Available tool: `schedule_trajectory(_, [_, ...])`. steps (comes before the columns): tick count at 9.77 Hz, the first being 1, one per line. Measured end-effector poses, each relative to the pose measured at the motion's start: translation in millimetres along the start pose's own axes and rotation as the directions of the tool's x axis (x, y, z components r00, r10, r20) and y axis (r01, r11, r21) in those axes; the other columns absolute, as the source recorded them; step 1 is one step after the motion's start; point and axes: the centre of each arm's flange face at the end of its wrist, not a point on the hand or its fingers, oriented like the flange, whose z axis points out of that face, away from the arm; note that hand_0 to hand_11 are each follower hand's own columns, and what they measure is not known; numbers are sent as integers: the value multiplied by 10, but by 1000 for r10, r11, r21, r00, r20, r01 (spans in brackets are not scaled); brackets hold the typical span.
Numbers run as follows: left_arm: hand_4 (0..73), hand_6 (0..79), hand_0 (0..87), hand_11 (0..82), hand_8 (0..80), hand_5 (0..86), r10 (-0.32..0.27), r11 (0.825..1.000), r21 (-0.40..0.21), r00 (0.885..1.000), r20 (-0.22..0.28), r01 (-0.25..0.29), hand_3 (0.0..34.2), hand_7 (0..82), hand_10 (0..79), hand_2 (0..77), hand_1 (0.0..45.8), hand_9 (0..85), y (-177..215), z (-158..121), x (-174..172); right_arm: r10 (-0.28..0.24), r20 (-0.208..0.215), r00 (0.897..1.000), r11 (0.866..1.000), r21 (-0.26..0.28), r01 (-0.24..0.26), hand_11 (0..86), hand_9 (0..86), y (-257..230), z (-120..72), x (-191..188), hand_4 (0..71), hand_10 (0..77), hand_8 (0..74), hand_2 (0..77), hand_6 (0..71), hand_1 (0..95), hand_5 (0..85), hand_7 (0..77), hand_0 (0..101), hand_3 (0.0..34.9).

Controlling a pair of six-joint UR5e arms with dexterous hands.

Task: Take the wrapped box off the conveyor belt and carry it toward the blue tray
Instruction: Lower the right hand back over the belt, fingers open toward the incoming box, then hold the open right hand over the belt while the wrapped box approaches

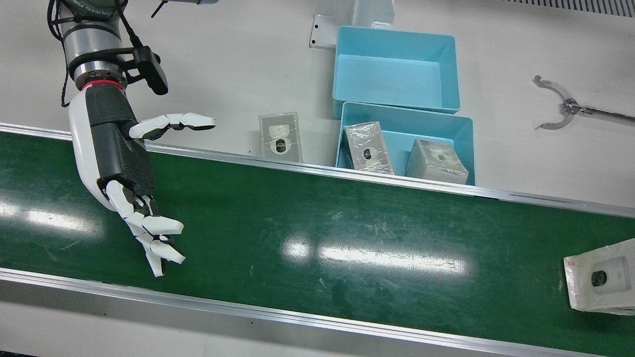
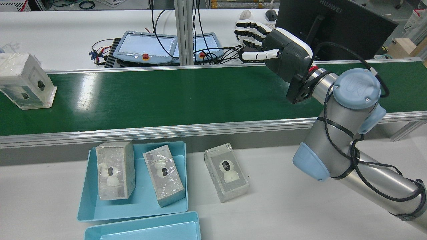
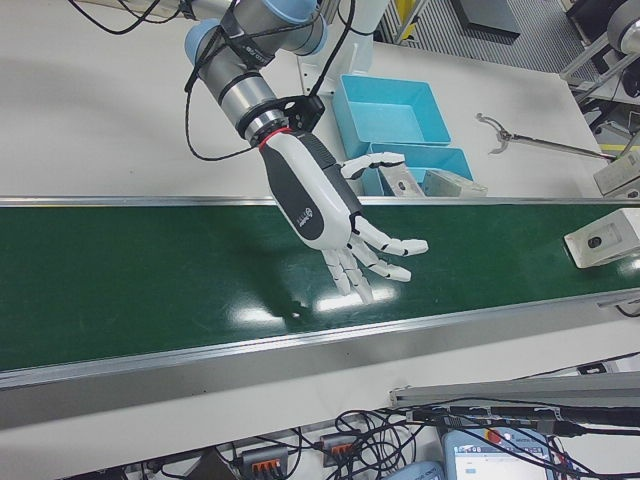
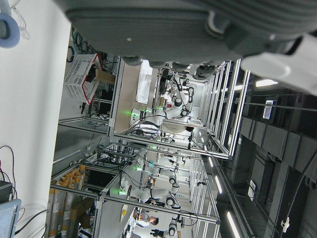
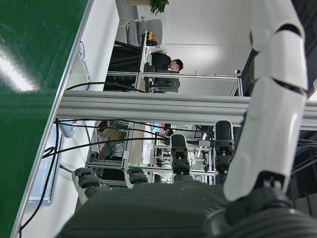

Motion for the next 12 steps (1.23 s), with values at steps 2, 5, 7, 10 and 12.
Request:
schedule_trajectory(2, [0, 0, 0, 0, 5, 5, 0, 1000, 0, 1000, 0, 0, 0, 5, 5, 5, 0, 5, 0, 0, 0, 8, -8, 1000, 1000, -10, -9, 60, 60, 70, 23, 137, 125, 33, 0, 175, 0, 115, 256, 191, 438, 300])
schedule_trajectory(5, [5, 0, 0, 0, 0, 5, 0, 1000, 0, 1000, 0, 0, 0, 5, 5, 11, 0, 5, 0, 0, 0, 15, -12, 1000, 1000, -24, -15, 60, 60, 169, 108, 229, 136, 33, 0, 185, 0, 115, 256, 202, 447, 300])
schedule_trajectory(7, [5, 0, 0, 0, 5, 5, 0, 1000, 0, 1000, 0, 0, 0, 5, 5, 11, 0, 0, 0, 0, 0, 17, -17, 1000, 1000, -25, -17, 60, 60, 121, 125, 280, 142, 38, 0, 185, 0, 115, 262, 207, 448, 301])
schedule_trajectory(10, [0, 0, 0, 0, 5, 5, 0, 1000, 0, 1000, 0, 0, 0, 5, 5, 11, 0, 5, 0, 0, 0, 13, -15, 1000, 1000, -15, -13, 60, 60, 50, 168, 278, 131, 38, 0, 180, 0, 125, 262, 207, 447, 299])
schedule_trajectory(12, [0, 0, 0, 0, 0, 5, 0, 1000, 0, 1000, 0, 0, 0, 5, 5, 11, 0, 5, 0, 0, 0, 14, -16, 1000, 1000, -11, -14, 60, 60, 31, 181, 286, 131, 38, 0, 191, 0, 125, 262, 207, 448, 300])
